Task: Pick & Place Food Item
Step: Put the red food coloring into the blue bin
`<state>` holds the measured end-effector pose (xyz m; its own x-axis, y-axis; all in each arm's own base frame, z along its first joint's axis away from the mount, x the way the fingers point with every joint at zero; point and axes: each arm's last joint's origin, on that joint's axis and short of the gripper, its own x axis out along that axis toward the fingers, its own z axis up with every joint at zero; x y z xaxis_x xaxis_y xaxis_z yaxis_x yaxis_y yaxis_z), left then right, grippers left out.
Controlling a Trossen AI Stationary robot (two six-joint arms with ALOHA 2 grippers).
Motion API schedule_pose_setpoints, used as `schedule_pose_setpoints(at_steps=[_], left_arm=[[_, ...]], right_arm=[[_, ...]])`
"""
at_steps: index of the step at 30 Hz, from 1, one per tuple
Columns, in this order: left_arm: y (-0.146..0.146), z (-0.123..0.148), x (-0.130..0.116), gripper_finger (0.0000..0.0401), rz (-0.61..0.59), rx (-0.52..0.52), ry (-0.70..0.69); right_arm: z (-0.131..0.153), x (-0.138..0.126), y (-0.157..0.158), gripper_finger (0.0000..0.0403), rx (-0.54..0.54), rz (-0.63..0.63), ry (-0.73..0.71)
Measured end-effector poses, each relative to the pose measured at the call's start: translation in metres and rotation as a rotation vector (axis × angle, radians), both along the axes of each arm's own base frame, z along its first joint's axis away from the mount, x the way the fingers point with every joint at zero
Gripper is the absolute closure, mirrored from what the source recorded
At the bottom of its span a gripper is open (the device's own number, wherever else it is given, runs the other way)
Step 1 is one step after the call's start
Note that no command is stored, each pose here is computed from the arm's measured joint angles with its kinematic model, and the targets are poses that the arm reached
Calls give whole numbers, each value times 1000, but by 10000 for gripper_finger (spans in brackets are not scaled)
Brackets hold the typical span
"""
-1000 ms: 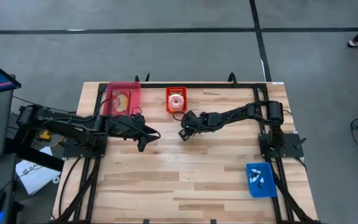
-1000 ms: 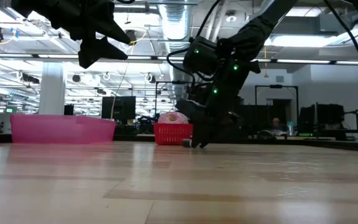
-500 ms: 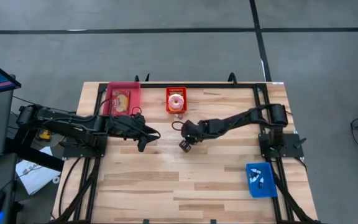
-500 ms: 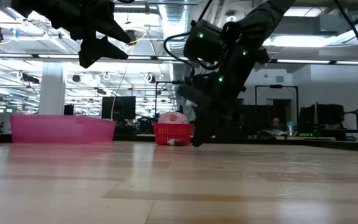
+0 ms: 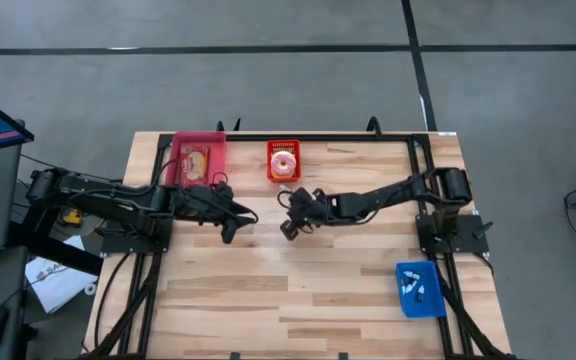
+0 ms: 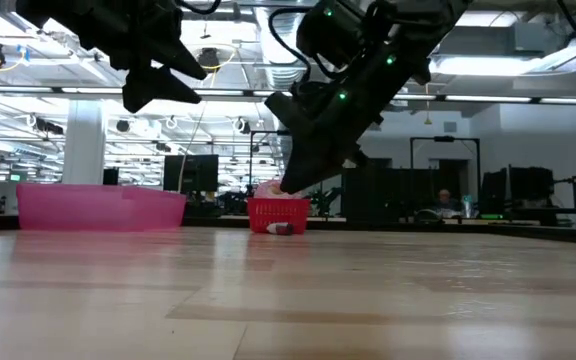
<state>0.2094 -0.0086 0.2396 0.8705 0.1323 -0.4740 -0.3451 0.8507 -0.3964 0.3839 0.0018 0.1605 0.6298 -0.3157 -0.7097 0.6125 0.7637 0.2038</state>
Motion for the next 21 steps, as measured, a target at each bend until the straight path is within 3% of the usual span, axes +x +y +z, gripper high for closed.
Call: schedule_pose_setpoints(at_steps=[11, 15, 21], left_arm=[[0, -2, -1, 219, -6, 11, 24], [0, -2, -1, 219, -8, 13, 24], [0, -2, -1, 219, -9, 13, 24]], right_arm=[[0, -2, -61, 214, -91, -18, 32], [3, -2, -81, 200, -45, 41, -11], [4, -5, -100, 221, 91, 30, -71]])
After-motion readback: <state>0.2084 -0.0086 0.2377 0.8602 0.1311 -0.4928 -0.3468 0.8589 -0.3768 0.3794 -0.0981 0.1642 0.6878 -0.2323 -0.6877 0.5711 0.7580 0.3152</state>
